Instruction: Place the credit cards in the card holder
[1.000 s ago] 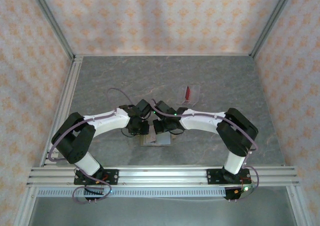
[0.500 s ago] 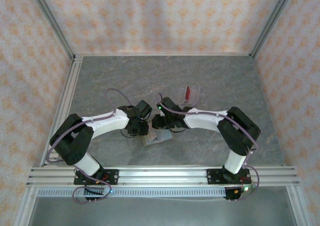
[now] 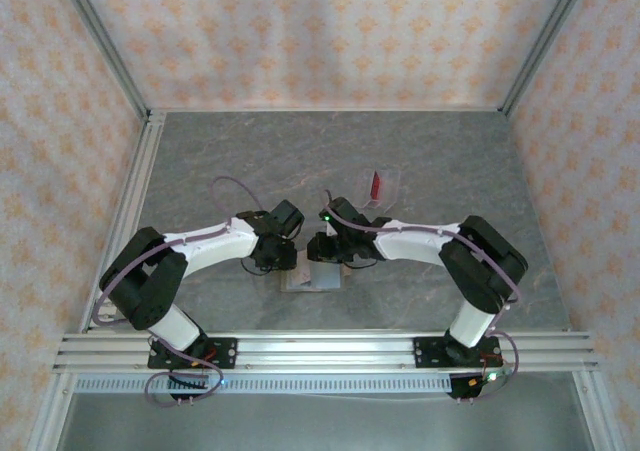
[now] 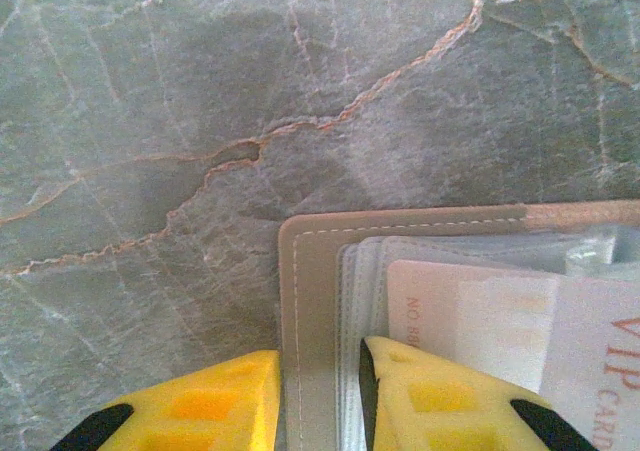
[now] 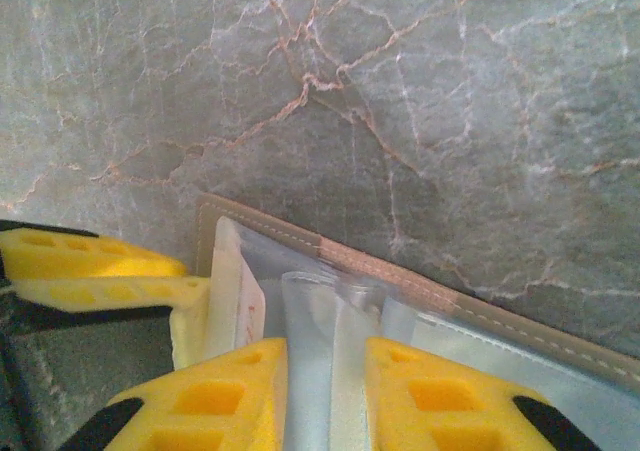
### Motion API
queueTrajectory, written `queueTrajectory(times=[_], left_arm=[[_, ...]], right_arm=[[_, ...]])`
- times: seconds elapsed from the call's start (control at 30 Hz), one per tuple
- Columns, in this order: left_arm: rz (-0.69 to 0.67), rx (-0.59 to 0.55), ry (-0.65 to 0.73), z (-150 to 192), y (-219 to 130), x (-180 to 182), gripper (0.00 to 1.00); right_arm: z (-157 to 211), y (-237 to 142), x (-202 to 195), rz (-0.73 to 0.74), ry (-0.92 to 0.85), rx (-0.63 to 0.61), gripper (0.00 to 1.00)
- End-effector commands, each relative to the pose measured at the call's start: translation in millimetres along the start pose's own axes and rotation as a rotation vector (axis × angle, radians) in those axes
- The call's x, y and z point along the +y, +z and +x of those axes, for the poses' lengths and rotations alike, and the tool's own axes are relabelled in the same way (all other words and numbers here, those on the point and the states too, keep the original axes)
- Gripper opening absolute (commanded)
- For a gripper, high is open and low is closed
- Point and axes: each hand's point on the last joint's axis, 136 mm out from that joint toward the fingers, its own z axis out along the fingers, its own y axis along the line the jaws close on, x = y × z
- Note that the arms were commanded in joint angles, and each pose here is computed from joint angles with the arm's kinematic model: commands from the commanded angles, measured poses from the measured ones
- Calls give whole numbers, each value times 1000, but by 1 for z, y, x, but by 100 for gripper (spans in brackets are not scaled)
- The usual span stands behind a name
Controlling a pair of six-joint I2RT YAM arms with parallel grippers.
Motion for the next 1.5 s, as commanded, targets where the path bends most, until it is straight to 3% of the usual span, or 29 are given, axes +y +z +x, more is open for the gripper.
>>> queueTrajectory(times=[0.0, 0.17, 0.67, 1.03, 1.2, 1.47], left_arm=[[-51, 10, 7, 7, 1, 10, 28], [-50, 10, 8, 6, 2, 9, 28], [-47, 17, 9, 4, 6, 6, 28], [-53, 21, 9, 6, 9, 7, 28], [-49, 17, 12, 4, 8, 6, 28], [-17, 14, 9, -1, 8, -5, 28]], right_arm=[[1, -12, 6, -44, 21, -4, 26], [18, -11, -10, 1, 63, 48, 32], [39, -15, -21, 47, 64, 71, 31], [27, -28, -13, 39, 43, 25, 1], [20, -37, -23, 119, 20, -4, 0], [8, -39, 2, 83, -44, -32, 0]])
